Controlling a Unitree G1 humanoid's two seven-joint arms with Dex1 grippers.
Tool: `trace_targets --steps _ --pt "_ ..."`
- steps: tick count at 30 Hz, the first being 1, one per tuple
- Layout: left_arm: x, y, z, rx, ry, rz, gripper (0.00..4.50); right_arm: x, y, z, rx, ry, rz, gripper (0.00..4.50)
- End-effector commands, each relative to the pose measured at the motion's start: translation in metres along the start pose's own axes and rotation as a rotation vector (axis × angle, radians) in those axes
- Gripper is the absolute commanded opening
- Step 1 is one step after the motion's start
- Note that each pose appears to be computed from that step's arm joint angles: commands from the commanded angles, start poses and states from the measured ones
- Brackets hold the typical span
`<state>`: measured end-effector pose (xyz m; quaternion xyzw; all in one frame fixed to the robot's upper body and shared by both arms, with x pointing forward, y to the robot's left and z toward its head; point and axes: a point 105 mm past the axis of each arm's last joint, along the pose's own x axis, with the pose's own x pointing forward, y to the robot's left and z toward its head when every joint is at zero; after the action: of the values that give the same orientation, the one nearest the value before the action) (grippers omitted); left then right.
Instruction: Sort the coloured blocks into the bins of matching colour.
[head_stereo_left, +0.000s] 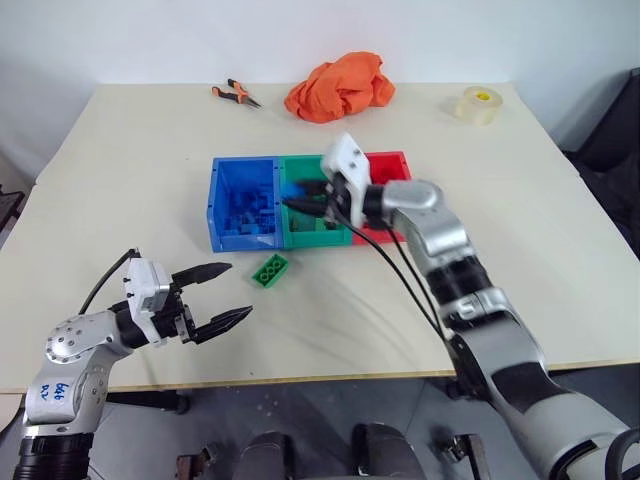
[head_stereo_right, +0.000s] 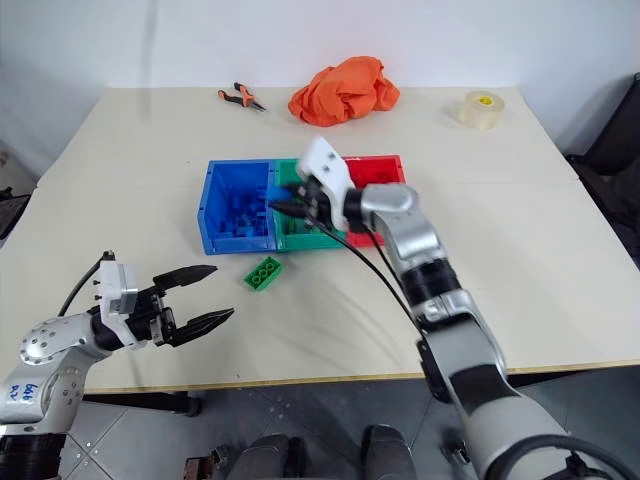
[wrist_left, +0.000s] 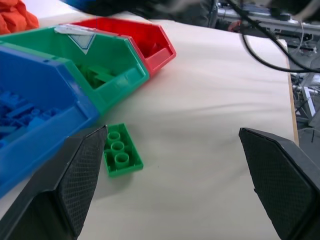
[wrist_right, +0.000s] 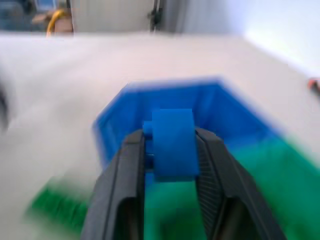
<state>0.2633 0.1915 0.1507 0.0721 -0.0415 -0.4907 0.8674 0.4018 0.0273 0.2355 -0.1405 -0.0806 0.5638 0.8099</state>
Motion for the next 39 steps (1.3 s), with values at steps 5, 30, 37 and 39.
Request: trace_targets --steps 5,30,37,39 --pt "0.003 0.002 0.01 0.047 -0.029 0.009 4.5 0.036 -0.007 -0.002 -0.019 0.041 -0.135 1.92" --pt "-0.051 0.004 0.0 0.016 0.069 0.175 4.5 -0.169 0.03 -0.056 -0.028 0.132 0.303 4.48" --pt "-0.067 0.008 -0.006 -0.02 0.134 0.307 4.5 -0.209 0.023 -0.069 0.006 0.253 0.226 4.48" --pt "-0.063 0.006 -0.008 -0.048 0.167 0.317 4.5 -0.21 0.022 -0.069 0.012 0.254 0.208 4.48"
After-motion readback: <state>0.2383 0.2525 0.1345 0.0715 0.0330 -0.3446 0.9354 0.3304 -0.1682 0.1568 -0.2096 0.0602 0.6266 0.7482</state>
